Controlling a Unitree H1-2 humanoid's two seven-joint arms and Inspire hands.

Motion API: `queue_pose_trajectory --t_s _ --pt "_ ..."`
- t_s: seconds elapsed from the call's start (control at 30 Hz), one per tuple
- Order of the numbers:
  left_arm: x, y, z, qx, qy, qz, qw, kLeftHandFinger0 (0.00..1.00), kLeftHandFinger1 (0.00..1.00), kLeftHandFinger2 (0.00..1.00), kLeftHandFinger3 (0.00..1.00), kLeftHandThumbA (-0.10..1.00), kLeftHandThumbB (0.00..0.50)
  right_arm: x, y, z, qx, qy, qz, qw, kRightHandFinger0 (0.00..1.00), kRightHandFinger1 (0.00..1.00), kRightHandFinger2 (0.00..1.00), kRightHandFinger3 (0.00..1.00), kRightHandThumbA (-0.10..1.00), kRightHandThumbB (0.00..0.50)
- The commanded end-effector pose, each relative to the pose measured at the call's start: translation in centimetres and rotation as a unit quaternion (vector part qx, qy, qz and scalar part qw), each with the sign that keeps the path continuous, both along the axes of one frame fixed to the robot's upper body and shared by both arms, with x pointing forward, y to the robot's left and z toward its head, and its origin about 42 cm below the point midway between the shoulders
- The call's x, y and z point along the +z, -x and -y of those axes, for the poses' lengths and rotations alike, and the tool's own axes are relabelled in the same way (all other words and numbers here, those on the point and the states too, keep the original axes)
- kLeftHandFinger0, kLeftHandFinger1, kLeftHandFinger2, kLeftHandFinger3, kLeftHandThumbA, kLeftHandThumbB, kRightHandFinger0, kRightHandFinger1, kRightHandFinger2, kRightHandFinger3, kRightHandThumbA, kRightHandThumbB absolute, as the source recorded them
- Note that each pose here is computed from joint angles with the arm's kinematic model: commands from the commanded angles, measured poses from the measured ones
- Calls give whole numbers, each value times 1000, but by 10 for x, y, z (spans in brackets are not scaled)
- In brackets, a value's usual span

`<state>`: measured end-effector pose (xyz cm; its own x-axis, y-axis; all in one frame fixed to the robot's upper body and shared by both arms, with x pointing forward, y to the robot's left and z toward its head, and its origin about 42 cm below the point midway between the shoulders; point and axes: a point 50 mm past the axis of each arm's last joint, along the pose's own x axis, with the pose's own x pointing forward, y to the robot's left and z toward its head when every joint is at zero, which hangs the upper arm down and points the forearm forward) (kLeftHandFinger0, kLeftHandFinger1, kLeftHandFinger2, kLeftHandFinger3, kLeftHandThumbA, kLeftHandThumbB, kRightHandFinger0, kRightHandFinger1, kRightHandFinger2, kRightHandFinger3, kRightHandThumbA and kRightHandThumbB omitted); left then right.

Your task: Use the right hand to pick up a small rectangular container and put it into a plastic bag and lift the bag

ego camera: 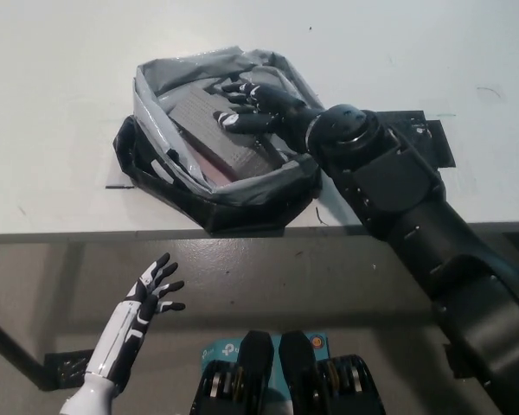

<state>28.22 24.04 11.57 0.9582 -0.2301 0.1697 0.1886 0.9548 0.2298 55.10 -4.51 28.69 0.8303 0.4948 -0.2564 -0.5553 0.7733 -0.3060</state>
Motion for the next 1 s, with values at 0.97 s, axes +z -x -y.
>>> queue_pose_trajectory --t_s 0.97 --pt "10 -7 -1 -17 -31 29 999 685 793 1000 1000 1000 134 145 -5 51 -140 39 537 831 1000 1000 1000 1000 1000 394"
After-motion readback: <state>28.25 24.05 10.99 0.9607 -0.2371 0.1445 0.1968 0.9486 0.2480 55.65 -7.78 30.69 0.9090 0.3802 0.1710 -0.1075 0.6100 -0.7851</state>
